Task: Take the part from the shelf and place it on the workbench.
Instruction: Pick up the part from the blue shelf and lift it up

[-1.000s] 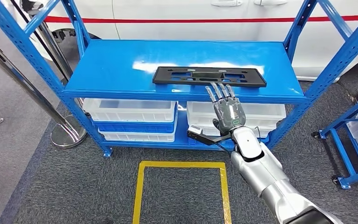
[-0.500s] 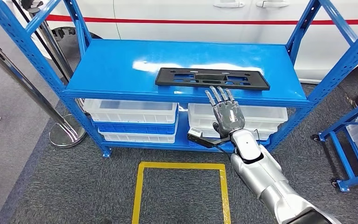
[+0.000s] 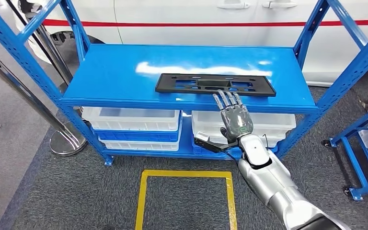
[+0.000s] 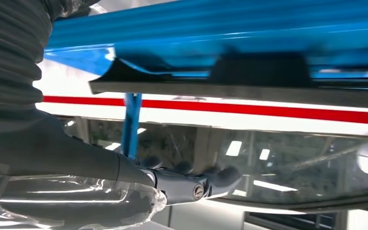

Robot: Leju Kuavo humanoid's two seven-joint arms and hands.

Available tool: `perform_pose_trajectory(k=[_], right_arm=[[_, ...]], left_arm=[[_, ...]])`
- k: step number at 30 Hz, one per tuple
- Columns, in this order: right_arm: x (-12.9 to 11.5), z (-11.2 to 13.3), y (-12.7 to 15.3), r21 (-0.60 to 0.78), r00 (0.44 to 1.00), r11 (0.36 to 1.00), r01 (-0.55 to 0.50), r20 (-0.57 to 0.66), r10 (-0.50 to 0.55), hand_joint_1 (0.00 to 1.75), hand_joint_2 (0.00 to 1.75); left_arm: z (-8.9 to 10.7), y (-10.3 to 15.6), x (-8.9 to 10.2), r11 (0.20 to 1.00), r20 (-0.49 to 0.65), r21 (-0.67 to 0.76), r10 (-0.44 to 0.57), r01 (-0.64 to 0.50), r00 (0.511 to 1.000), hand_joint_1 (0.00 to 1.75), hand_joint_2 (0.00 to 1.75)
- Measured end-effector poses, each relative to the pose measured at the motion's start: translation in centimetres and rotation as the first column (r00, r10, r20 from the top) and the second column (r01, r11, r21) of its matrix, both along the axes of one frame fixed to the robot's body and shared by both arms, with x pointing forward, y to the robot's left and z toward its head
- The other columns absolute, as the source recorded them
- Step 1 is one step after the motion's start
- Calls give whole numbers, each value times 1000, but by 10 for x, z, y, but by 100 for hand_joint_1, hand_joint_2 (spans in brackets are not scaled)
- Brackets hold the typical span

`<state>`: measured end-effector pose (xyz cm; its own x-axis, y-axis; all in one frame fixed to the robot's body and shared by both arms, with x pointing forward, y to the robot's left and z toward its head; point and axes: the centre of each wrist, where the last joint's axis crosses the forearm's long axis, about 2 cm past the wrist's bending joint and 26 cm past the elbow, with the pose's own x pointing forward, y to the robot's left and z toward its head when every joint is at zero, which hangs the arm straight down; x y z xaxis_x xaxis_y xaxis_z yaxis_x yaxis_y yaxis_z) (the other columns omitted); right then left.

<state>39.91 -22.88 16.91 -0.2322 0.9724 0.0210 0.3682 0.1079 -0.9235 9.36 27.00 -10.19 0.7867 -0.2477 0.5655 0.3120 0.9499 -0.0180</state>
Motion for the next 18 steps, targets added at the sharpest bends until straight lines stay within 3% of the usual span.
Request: perform_pose_trajectory(k=[18], right_arm=[[1,1,-1,-2,1000,1000,10,4,-10,0,175]], left_arm=[[0,2,-1,1000,1,2,1,-1,1000,0,0]])
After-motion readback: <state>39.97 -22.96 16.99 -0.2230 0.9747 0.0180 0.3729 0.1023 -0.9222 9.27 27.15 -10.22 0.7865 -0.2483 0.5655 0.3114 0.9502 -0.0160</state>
